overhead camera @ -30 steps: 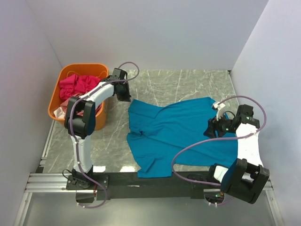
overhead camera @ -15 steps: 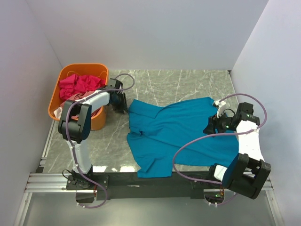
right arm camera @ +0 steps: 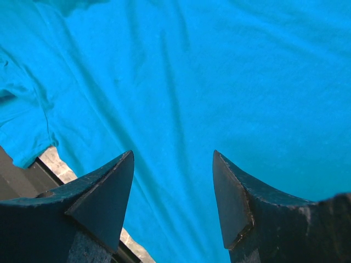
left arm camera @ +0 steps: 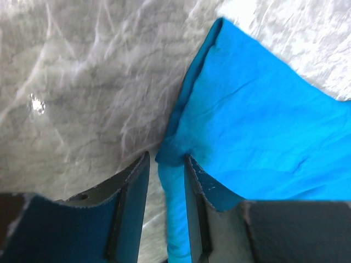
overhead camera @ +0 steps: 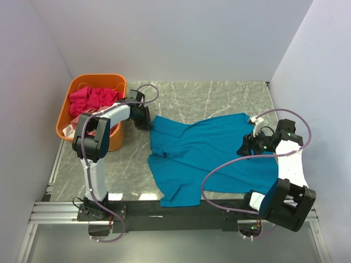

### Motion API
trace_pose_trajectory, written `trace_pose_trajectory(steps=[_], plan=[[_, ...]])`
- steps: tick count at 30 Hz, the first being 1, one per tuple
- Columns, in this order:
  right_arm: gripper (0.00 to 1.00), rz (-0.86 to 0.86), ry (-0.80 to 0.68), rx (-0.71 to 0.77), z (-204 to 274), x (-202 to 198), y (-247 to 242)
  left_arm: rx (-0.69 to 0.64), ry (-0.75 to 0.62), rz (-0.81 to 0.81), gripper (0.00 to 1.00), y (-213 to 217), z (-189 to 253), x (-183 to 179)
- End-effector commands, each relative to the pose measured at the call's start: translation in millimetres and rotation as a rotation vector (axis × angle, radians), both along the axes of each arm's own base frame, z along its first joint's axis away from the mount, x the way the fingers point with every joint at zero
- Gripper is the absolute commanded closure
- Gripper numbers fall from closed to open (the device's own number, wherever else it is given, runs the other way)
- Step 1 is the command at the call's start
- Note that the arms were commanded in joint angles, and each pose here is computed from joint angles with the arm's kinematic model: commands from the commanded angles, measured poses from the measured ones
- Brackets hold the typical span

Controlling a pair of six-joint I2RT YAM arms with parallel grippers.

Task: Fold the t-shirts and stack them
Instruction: Flatten the tshirt out

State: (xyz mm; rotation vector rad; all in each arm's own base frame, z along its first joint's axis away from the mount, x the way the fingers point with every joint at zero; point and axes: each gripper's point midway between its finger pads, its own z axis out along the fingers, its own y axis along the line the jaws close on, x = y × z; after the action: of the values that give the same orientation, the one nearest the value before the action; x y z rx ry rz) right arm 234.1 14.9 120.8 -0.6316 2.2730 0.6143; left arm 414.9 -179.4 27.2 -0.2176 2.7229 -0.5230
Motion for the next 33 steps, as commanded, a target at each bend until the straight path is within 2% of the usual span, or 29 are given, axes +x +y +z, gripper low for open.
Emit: trace_pose_trajectory(steps=[1, 11, 26, 28, 33], plan=[[0.34, 0.013, -0.034, 0.013, 5.8, 3.2, 3.9, -0.022, -0.027, -0.005, 0.62, -7.2, 6.4, 14.5], [0.34, 0.016, -0.027, 0.017, 3.6, 2.8, 4.3, -0.004, -0.036, -0.006, 0.75, -6.9, 10.1, 23.2], [0.34, 0.022, -0.016, 0.026, 2.5, 1.5, 5.6, 0.031, -0.059, 0.009, 0.75, -1.3, 19.7, 29.7], [0.34, 0.023, -0.015, 0.026, 2.4, 1.2, 5.7, 0.031, -0.051, 0.009, 0.77, -1.4, 15.6, 28.9], [0.34, 0.024, -0.016, 0.025, 2.2, 0.9, 5.8, 0.031, -0.055, 0.012, 0.9, -0.8, 15.5, 30.2]])
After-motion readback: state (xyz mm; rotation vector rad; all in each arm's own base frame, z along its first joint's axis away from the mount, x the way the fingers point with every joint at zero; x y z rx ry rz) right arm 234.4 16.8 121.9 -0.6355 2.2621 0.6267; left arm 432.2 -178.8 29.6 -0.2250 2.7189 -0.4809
